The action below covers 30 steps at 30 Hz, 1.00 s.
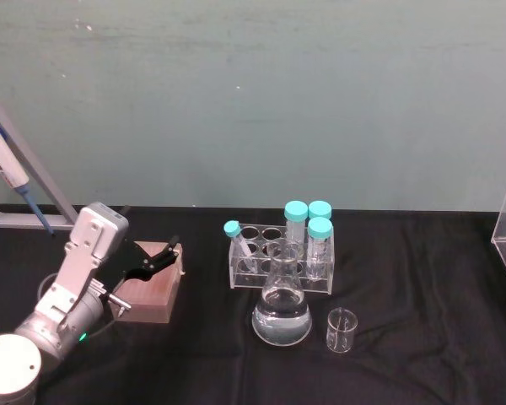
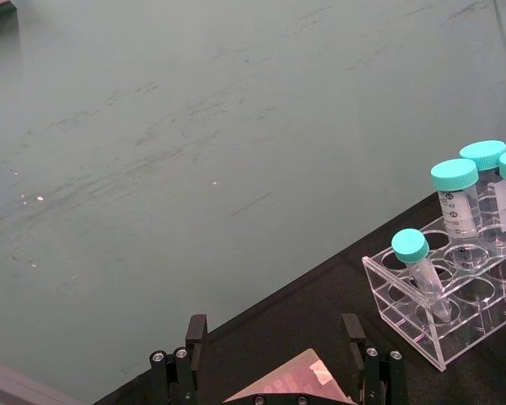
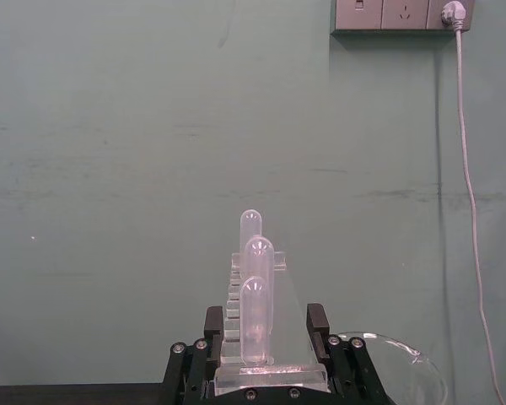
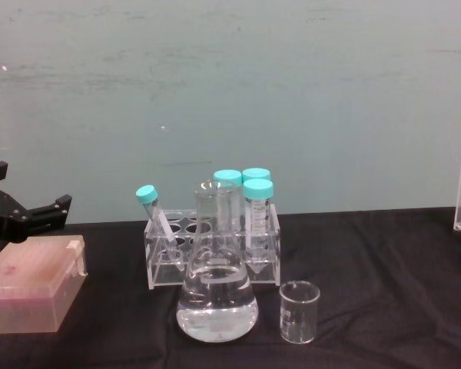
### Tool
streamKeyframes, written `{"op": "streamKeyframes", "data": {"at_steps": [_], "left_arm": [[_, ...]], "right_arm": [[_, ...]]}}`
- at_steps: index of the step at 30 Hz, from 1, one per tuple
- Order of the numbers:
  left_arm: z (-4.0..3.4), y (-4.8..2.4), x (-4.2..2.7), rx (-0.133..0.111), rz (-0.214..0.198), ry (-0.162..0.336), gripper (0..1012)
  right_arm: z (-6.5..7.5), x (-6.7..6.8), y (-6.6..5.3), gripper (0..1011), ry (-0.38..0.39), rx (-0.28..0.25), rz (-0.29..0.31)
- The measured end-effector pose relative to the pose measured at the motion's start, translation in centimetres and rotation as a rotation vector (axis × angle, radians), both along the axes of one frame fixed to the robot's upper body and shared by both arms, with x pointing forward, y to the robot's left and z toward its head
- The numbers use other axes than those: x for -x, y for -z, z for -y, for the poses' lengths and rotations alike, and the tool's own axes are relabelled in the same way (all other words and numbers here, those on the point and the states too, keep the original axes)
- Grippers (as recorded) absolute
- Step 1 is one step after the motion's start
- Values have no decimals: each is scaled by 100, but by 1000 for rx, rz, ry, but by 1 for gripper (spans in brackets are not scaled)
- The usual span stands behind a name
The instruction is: Place the experimental apparatus aside using one hand.
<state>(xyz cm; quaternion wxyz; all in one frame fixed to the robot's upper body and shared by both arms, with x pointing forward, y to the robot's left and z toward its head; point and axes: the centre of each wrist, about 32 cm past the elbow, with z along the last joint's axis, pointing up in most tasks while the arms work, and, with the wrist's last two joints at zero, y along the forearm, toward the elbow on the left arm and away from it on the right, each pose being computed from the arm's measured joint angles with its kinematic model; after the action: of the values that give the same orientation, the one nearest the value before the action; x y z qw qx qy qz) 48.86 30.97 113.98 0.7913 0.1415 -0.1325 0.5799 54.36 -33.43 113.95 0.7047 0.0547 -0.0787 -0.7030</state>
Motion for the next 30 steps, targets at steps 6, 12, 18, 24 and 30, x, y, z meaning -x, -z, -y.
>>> {"op": "streamKeyframes", "data": {"at_steps": [6,12,18,24,30], "left_arm": [[0,0,0,0,0,0,1000],[0,0,0,0,0,0,1000],[0,0,0,0,0,0,1000],[0,0,0,0,0,0,1000],[0,0,0,0,0,0,1000]], "right_arm": [[4,16,0,613,2,-1,-10],[12,31,-13,613,3,-2,-17],[14,33,-15,613,3,-3,-18],[13,33,-13,613,4,-3,-18],[12,33,-11,613,4,-4,-18]]}}
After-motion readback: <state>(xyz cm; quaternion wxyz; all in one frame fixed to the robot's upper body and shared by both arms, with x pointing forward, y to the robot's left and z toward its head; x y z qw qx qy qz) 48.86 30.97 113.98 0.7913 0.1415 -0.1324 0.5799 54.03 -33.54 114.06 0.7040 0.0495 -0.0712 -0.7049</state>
